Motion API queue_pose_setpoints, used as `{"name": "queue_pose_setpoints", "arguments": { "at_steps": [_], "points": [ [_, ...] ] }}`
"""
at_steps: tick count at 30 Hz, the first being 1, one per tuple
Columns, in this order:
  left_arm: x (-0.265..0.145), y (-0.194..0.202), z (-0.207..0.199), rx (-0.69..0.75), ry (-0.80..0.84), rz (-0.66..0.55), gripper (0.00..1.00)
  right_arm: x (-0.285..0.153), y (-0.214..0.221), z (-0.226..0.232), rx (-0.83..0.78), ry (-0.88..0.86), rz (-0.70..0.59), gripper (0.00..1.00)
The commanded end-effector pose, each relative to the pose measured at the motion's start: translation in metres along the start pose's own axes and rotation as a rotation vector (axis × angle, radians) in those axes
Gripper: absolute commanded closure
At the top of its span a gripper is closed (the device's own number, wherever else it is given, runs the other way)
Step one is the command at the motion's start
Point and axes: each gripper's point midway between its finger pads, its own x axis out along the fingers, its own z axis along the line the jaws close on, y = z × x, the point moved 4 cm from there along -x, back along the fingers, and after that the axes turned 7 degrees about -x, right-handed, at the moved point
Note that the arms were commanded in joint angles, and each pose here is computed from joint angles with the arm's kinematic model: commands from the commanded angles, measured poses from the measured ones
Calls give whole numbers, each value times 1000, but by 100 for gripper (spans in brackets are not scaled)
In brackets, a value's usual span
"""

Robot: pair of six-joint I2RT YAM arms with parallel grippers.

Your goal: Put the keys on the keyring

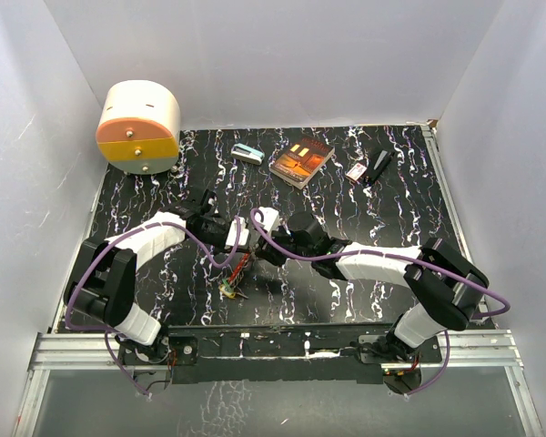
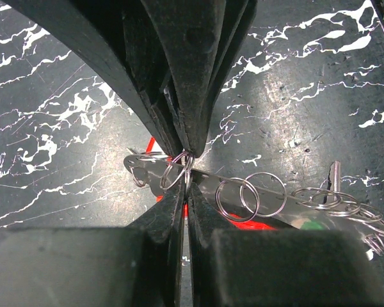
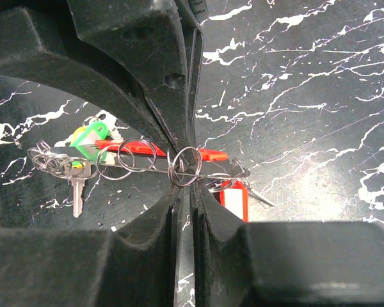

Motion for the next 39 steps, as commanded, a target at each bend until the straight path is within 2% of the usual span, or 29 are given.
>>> {"name": "queue_pose_setpoints", "arguments": {
  "at_steps": [1,3,4,12,18,21,24,33,35,36,37,39],
  "points": [
    [0,-17,-1,25,25,-69,100,0,-50,-8,-52,24,-167,78],
    [0,-16,-1,25,23,-66,100,-1,-52,-8,-48,25,-171,60],
    [0,-17,-1,25,24,-66,100,-2,-52,-8,-48,25,-172,59],
    [1,-18,1,22,16,-77,100,-2,-58,-7,-41,24,-192,60],
    [0,-21,0,20,21,-85,100,2,-59,-8,-44,24,-196,69],
    [0,-20,0,18,22,-84,100,2,-59,-10,-46,33,-200,81],
    [0,-20,-1,17,24,-87,100,1,-60,-11,-49,43,-203,88],
    [0,-18,0,17,19,-77,100,-5,-59,-9,-60,42,-198,92],
    [1,-18,0,18,17,-78,100,-6,-60,-7,-64,27,-203,87],
    [1,-17,0,17,16,-78,100,-7,-61,-6,-65,20,-207,74],
    [1,-17,1,16,15,-77,100,-8,-62,-5,-67,14,-212,67],
    [1,-17,1,10,16,-74,100,-9,-63,-4,-70,10,-216,62]
  ]
}}
